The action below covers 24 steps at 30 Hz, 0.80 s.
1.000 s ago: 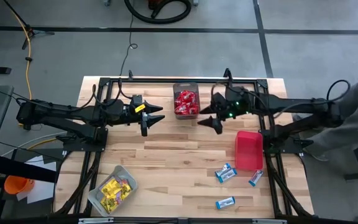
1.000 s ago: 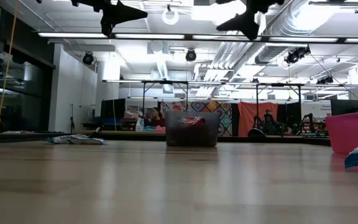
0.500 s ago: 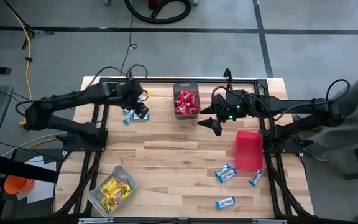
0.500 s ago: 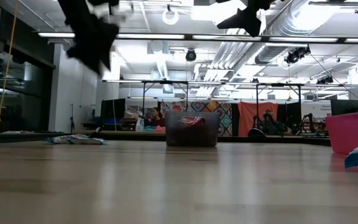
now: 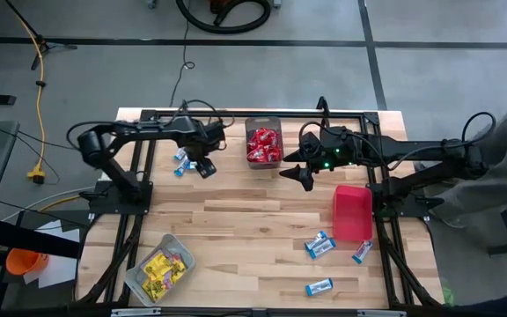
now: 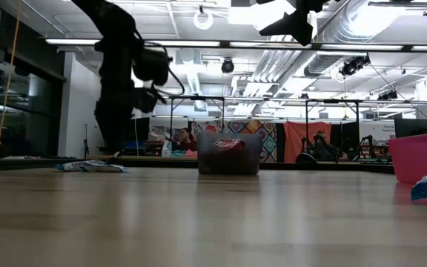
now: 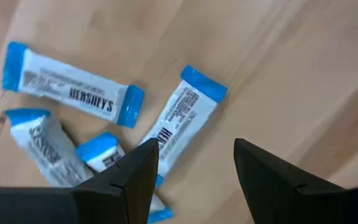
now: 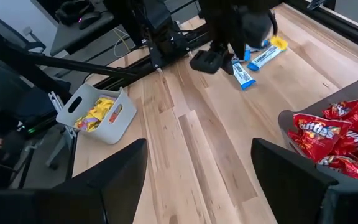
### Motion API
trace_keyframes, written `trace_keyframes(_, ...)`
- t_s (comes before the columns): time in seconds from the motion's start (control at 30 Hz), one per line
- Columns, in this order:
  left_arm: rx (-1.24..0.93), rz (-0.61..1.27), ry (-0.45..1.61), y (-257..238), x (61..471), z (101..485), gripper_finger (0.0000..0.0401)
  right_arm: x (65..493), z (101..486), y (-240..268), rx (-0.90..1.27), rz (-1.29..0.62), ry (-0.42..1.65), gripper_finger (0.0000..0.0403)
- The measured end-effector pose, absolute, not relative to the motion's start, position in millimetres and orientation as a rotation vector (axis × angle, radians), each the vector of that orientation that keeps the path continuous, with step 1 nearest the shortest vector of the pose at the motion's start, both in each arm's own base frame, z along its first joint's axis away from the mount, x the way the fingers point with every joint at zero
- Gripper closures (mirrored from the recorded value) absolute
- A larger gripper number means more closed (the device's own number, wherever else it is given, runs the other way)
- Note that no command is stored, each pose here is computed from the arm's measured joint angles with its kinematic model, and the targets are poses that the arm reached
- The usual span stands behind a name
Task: Sort candy
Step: Put the white chocolate candy into the red bin
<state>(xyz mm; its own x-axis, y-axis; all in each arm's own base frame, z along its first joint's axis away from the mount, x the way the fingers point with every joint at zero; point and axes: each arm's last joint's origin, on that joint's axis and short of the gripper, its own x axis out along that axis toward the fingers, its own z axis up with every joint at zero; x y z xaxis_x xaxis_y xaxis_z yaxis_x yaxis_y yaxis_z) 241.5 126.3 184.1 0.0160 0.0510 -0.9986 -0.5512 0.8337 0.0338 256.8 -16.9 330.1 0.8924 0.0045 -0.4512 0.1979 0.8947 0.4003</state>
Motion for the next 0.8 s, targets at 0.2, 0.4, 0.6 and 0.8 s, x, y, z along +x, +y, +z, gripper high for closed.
trace_keyframes(0.2,-0.347,0.396,1.587,130.5,249.4,158.5,0.0204,256.8,330.1,-16.9,0.455,-0.104,0.461,0.0121)
trace_keyframes(0.4,-0.329,0.376,1.623,134.4,256.5,138.5,0.0204,256.9,330.0,-17.8,0.448,-0.136,0.455,0.0121)
trace_keyframes(0.6,-0.303,0.350,1.622,134.2,259.7,134.4,0.0216,256.9,330.0,-18.0,0.446,-0.143,0.454,0.0121)
trace_keyframes(0.8,-0.270,0.349,1.549,127.7,263.6,145.7,0.0341,256.9,330.0,-18.1,0.446,-0.144,0.454,0.0121)
